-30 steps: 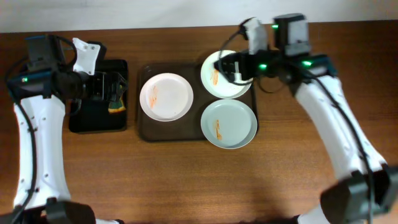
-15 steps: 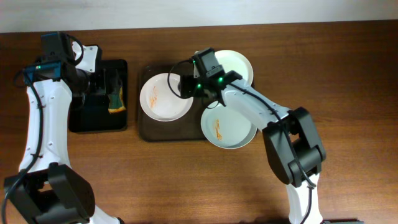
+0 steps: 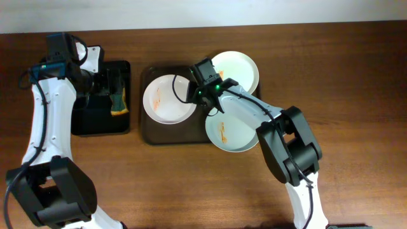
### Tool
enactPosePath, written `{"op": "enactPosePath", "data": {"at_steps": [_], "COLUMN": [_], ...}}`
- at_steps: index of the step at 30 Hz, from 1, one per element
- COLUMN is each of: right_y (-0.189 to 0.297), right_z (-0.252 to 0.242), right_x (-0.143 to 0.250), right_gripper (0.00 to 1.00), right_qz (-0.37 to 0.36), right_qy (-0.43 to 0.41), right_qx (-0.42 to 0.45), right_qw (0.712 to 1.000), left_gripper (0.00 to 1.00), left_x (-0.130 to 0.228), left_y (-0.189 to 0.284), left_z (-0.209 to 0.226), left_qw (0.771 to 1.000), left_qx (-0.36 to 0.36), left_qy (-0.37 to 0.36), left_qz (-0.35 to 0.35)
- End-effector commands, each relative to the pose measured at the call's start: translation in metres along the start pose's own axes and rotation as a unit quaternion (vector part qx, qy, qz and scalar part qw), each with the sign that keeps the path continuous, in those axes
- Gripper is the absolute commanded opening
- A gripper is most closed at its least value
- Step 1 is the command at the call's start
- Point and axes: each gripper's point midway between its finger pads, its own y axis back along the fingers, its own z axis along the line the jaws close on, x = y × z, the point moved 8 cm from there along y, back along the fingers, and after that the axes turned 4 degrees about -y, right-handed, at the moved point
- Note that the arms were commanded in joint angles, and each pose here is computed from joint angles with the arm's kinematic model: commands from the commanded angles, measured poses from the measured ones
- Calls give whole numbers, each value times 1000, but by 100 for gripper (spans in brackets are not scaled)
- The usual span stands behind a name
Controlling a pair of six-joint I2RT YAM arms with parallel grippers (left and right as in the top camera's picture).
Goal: Clean dirty plates on tray and stack at the side
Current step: 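Move left gripper to the sponge and right gripper to the left plate rim, then grasp the green-yellow sponge with the left gripper and lift it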
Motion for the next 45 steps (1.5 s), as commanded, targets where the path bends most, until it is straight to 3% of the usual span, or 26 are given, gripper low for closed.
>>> {"op": "enactPosePath", "data": {"at_steps": [1,8,15,16,21,30,31,33,36,37,40,45], "right_y": [-8,-10,-10,-9,-7,-5,-5,-5,-5,-5,-5,-5], "right_z": [-1,-7,-9,-9,-13,-16,-16,-14,-10,-10,-10,-15], "right_x": [2,10,17,17,14,13,13,13,13,13,13,13], "right_gripper": [43,24,15,8,4,4,8,34,39,35,4,4], "right_qz": [0,25,51,54,79,108,109,110,113,113,113,110], "right_qy": [-10,-26,-28,-29,-37,-15,-15,-9,14,15,16,-4], "right_qx": [9,26,25,24,4,-26,-28,-35,-56,-56,-55,-35], "right_qw": [1000,999,998,998,996,994,994,993,992,992,992,993], "left_gripper": [97,97,97,97,98,99,99,99,99,99,99,99], "left_x": [-6,-5,-4,-4,-4,-8,-8,-8,-8,-8,-8,0], "left_y": [0,-25,-31,-31,-31,-31,-32,-32,-32,-32,-33,-60], "left_z": [3,8,9,10,10,10,10,10,10,10,11,13], "left_qw": [1000,1000,1000,1000,1000,1000,1000,1000,1000,1000,1000,999], "left_qx": [-6,-2,1,0,0,-2,-2,-2,-2,-2,-1,11], "left_qy": [6,10,11,11,11,8,8,8,8,8,8,22], "left_qz": [-9,10,15,15,15,2,3,3,3,3,5,36]}}
